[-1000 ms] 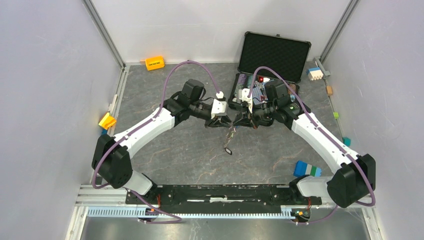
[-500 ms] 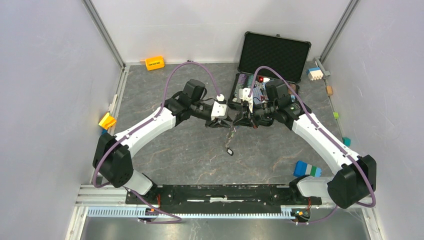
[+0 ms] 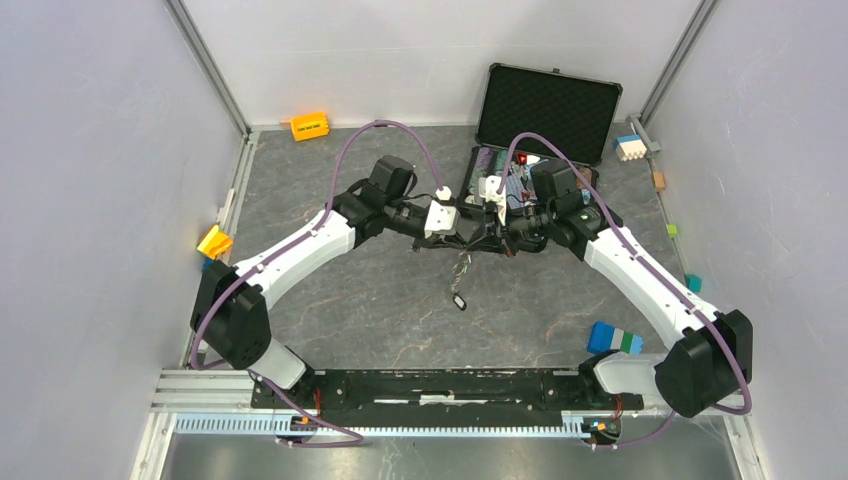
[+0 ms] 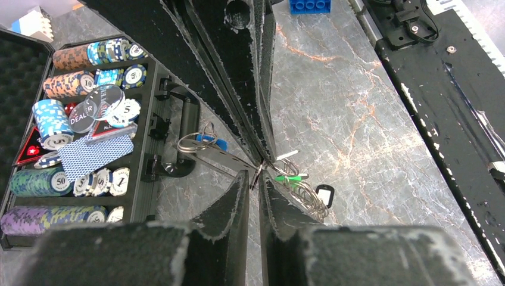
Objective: Put the keys on the keyring
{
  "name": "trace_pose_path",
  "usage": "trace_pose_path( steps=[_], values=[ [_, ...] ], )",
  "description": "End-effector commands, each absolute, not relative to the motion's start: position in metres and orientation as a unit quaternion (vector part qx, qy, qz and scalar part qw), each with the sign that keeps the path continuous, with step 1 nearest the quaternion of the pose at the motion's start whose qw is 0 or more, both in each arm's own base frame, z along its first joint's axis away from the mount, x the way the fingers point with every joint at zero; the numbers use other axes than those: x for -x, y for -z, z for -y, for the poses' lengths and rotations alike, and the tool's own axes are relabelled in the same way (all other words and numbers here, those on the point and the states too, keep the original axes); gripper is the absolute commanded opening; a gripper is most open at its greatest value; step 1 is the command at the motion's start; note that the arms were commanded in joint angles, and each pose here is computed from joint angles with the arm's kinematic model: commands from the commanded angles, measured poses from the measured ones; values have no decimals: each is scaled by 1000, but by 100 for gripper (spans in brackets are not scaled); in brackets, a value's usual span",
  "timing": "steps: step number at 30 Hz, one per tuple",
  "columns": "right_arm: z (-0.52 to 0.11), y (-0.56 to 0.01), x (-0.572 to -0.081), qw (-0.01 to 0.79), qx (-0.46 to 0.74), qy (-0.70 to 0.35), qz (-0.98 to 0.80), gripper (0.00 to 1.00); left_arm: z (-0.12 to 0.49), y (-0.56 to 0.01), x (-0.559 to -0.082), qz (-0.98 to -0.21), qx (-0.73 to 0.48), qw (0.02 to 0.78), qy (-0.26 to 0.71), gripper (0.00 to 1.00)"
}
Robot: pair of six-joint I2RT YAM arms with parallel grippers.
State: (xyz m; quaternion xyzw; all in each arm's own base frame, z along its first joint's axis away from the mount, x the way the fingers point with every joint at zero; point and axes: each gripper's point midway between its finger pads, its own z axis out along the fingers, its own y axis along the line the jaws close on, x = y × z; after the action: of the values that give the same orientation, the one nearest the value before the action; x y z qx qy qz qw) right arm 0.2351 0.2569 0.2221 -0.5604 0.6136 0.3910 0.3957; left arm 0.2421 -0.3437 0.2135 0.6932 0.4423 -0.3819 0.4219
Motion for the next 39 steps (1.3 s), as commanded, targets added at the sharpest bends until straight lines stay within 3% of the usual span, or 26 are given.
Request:
trace_pose_path(
  steps=[1, 5, 12, 17, 21, 39],
  values=[
    [-261, -240, -232, 421, 565, -397, -588, 0, 350, -231, -239, -406, -703, 438, 386, 14],
    [-261, -239, -233, 421, 563, -395, -592, 0, 349, -232, -233, -402, -704, 433, 394, 2],
    [-260, -239, -235, 422, 560, -390, -597, 0, 343, -238, -220, -411, -694, 423, 413, 2],
    [-258, -243, -237, 422, 562, -383, -600, 28, 341, -243, -225, -457, -658, 432, 415, 2],
    [-253, -247, -237, 426, 570, -370, -598, 42, 337, -249, -224, -468, -645, 438, 417, 2],
    [-249, -260, -199, 407, 617, -408, -537, 53, 333, -275, -227, -512, -566, 458, 455, 2]
  ],
)
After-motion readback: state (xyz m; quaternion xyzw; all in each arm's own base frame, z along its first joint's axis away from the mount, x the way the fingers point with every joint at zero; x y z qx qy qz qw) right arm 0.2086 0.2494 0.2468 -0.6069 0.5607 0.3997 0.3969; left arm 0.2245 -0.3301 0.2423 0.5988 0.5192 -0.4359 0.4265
